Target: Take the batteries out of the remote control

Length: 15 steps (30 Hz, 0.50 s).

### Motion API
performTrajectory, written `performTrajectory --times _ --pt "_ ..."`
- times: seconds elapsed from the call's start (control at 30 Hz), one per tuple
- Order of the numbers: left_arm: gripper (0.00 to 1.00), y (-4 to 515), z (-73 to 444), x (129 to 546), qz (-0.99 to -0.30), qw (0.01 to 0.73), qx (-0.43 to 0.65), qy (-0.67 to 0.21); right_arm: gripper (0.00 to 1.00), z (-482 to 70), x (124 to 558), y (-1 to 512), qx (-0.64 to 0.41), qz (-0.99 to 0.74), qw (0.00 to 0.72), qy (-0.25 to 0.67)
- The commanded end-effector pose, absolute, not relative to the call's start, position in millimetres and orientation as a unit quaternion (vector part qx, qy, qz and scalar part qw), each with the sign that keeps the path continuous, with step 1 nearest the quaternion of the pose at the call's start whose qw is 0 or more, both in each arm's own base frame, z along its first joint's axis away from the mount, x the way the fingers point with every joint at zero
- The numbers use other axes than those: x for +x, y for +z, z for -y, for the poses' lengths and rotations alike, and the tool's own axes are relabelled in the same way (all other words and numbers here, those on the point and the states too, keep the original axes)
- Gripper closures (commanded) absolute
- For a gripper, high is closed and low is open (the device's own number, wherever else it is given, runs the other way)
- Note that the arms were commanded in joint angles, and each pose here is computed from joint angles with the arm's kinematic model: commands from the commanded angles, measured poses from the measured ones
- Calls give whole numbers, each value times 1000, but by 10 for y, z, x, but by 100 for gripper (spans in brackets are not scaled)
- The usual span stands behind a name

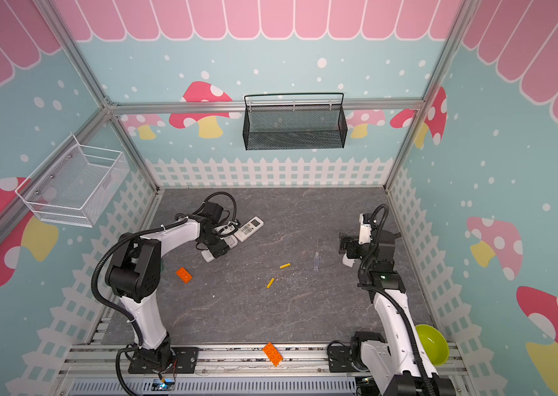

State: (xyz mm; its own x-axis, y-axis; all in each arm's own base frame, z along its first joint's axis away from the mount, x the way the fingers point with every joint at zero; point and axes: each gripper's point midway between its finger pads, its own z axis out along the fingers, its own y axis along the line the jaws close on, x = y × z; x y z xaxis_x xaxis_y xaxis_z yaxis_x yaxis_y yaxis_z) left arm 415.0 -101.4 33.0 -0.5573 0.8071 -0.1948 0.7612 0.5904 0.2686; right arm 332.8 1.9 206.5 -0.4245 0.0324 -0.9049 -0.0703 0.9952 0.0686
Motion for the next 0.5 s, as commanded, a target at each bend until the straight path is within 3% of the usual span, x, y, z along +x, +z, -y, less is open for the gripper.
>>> performTrajectory --times 0.0,0.23,0.47 --pt "2 420 1159 4166 -868 149 465 93 2 -21 3299 2055 -27 -839 542 40" --pt "1 737 1483 4451 -879 181 438 58 2 -30 3243 2094 -28 -834 549 40" --pt "1 631 1624 4792 -898 171 404 36 2 -51 3220 2109 -28 -830 555 47"
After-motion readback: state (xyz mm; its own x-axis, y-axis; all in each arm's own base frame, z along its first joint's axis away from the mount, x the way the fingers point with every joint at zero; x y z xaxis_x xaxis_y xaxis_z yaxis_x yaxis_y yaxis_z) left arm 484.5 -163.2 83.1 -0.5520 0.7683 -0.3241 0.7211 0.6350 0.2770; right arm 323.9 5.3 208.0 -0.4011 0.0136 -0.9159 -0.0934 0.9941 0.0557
